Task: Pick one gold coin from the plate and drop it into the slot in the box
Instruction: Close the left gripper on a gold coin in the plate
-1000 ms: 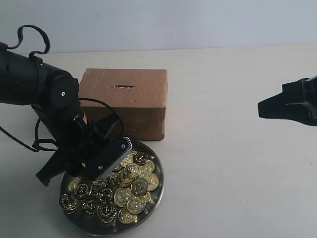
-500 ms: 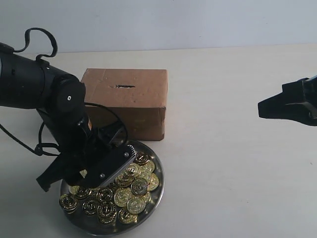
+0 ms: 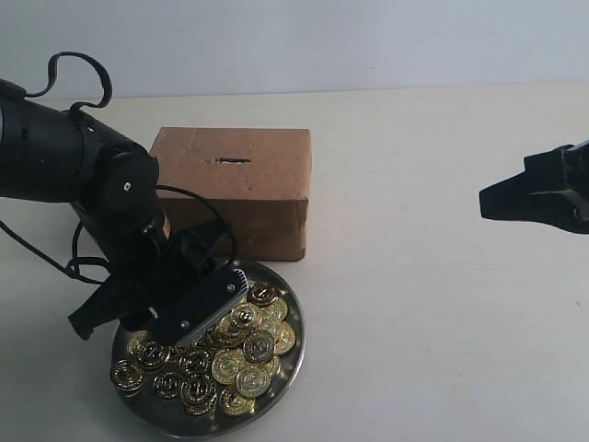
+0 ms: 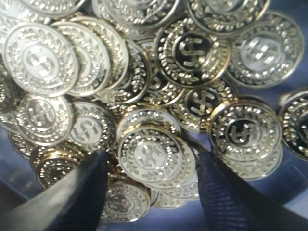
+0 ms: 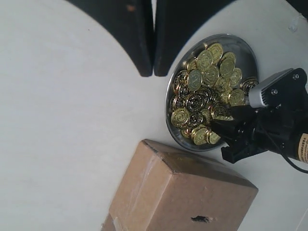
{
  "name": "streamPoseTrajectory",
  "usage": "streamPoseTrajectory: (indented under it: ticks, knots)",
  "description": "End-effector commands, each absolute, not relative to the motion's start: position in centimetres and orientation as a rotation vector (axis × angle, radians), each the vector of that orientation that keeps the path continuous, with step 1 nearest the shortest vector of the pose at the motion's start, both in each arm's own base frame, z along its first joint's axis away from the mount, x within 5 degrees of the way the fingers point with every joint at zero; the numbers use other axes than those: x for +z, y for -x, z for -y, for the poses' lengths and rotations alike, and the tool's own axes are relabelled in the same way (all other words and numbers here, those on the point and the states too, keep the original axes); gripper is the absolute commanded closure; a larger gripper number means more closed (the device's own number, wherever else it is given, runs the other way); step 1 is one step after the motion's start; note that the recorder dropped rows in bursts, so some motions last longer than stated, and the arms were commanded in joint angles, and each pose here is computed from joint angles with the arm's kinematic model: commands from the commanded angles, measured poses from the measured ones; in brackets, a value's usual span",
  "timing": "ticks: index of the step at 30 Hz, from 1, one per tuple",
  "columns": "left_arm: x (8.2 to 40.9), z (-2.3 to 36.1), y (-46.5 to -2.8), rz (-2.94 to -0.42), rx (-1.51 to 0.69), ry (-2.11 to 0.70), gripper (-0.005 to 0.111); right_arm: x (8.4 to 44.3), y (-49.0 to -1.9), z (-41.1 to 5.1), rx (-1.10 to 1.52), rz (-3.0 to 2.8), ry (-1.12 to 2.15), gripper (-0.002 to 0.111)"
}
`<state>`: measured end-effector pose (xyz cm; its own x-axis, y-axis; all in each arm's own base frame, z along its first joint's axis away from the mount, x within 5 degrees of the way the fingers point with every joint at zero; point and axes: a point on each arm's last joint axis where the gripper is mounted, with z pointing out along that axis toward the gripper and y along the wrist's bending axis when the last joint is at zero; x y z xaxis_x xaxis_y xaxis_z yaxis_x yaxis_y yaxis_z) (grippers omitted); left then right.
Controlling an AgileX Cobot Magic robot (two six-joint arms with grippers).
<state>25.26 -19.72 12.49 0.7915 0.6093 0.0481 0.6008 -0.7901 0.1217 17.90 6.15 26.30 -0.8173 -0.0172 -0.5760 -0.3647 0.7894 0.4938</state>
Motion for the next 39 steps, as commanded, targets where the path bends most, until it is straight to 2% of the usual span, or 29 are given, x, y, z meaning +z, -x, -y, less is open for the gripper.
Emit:
streamPoseTrajectory:
  ticks: [1,15,39]
  knots:
    - [12.81,20.12,-25.59,-0.947,0.187,-2.821,0.052,26.49,-17.98,-6.09,0.823,-2.405,0.284,0.108]
    - [12.75,20.23,-25.53,-0.930,0.189,-2.827,0.054,26.49,-17.98,-6.09,0.823,-2.405,0.284,0.108]
    - [12.43,20.69,-25.10,-0.670,0.239,-2.982,0.054,26.49,-18.00,-6.08,0.818,-2.402,0.291,0.108]
